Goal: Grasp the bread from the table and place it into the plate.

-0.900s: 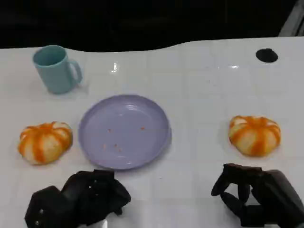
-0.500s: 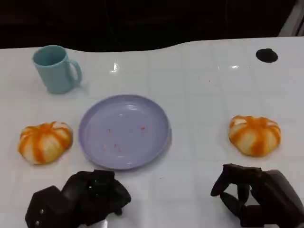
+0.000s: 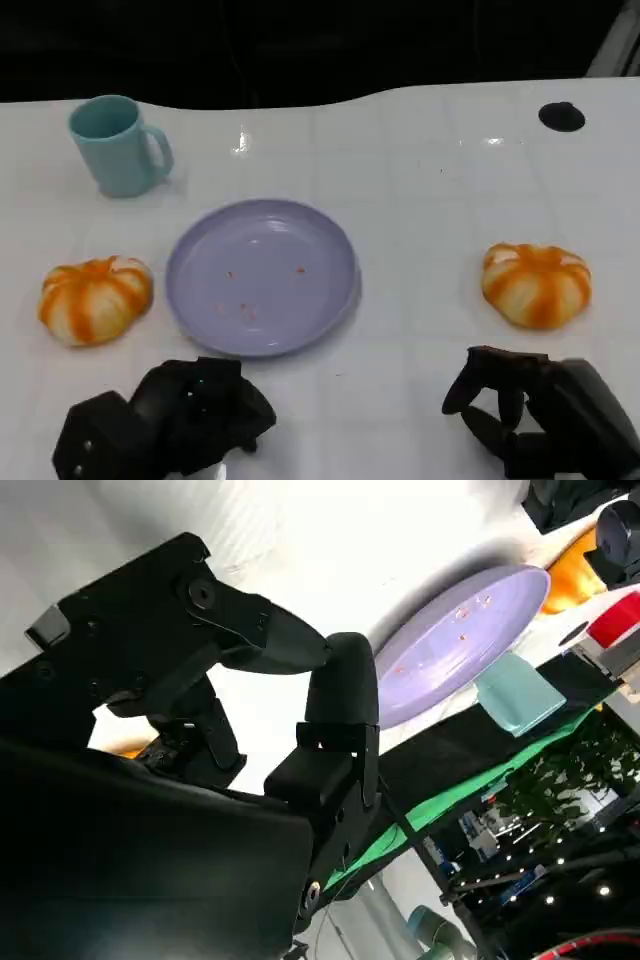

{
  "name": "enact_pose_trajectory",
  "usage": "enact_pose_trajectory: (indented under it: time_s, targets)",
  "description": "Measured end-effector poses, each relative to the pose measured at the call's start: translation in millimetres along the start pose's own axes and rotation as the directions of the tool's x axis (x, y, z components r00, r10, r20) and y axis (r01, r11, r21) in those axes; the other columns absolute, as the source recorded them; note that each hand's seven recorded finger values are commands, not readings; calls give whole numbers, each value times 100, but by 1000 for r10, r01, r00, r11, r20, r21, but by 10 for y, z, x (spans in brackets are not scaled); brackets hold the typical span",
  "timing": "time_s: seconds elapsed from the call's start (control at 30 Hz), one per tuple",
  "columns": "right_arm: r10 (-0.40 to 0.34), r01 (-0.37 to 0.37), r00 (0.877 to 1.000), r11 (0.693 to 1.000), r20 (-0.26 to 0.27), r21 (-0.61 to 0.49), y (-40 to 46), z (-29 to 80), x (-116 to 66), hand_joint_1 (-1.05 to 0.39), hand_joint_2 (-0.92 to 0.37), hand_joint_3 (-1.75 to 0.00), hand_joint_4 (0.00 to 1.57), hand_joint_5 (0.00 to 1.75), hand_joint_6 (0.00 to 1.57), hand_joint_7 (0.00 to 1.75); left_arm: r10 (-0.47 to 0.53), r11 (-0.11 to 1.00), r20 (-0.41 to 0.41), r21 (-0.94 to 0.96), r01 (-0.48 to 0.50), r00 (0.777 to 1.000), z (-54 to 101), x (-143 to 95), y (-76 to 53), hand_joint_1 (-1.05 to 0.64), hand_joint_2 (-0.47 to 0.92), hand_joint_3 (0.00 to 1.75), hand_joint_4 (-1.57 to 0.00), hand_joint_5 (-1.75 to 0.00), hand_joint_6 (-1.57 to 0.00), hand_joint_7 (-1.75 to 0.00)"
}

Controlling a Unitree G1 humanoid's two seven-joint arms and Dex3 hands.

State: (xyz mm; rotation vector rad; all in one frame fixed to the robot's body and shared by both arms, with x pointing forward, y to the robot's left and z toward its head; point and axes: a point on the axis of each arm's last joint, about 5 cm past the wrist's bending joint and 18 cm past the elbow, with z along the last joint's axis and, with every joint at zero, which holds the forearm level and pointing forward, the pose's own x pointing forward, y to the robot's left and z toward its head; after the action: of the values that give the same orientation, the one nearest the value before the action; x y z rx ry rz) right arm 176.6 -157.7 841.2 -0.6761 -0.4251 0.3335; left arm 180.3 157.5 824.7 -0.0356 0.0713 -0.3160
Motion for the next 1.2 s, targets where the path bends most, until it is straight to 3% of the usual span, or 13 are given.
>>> enact_pose_trajectory:
  time_s: [0.13,0.27,0.37,0.4,0.47,0.63,0.87,1.07,1.2]
  targets:
    - [-8,8,1000,1000,7,5,4,-1,-6,-29,-60,-82,78,154,83,97,0,1000,0,0,0,1000,0,0,0,-105,87,0,-86,-156,-126,-81]
    - [-42,42,999,999,12,9,7,5,-6,-30,-71,-59,72,103,81,48,0,1000,0,1,0,1000,1,1,2,-104,86,0,-86,-156,-126,-81]
    - [-82,81,996,997,29,6,-13,39,25,-32,-78,-45,63,82,76,31,0,1000,1,1,0,1000,4,6,5,-104,86,0,-87,-155,-126,-80]
    - [-85,85,996,996,25,-1,-19,43,30,-35,-86,-29,58,67,72,21,-1,1000,2,2,1,1000,6,9,6,-103,86,0,-87,-155,-127,-80]
    - [-86,87,996,996,18,-21,-34,55,39,-39,-91,-18,49,54,66,12,0,1000,0,3,0,1000,5,11,11,-103,86,0,-86,-155,-127,-80]
    - [-78,79,997,995,13,-60,-82,88,51,-45,-92,-13,29,36,51,1,-1,1000,-2,4,1,1000,4,18,16,-104,86,0,-86,-156,-126,-81]
    - [-41,42,999,980,10,-196,-223,114,74,-51,-92,-11,11,24,31,0,1,1000,-3,3,-1,1000,1,17,18,-103,86,0,-87,-156,-127,-81]
    - [-9,2,1000,935,-19,-356,-371,171,142,-55,-92,-12,1,17,17,0,3,1000,-4,1,-3,1000,-1,18,23,-104,86,0,-85,-157,-127,-82]
    - [3,-36,997,893,-74,-448,-475,204,211,-56,-92,-9,0,7,12,0,4,1000,-3,2,-4,1000,-3,18,24,-105,87,0,-85,-157,-126,-83]
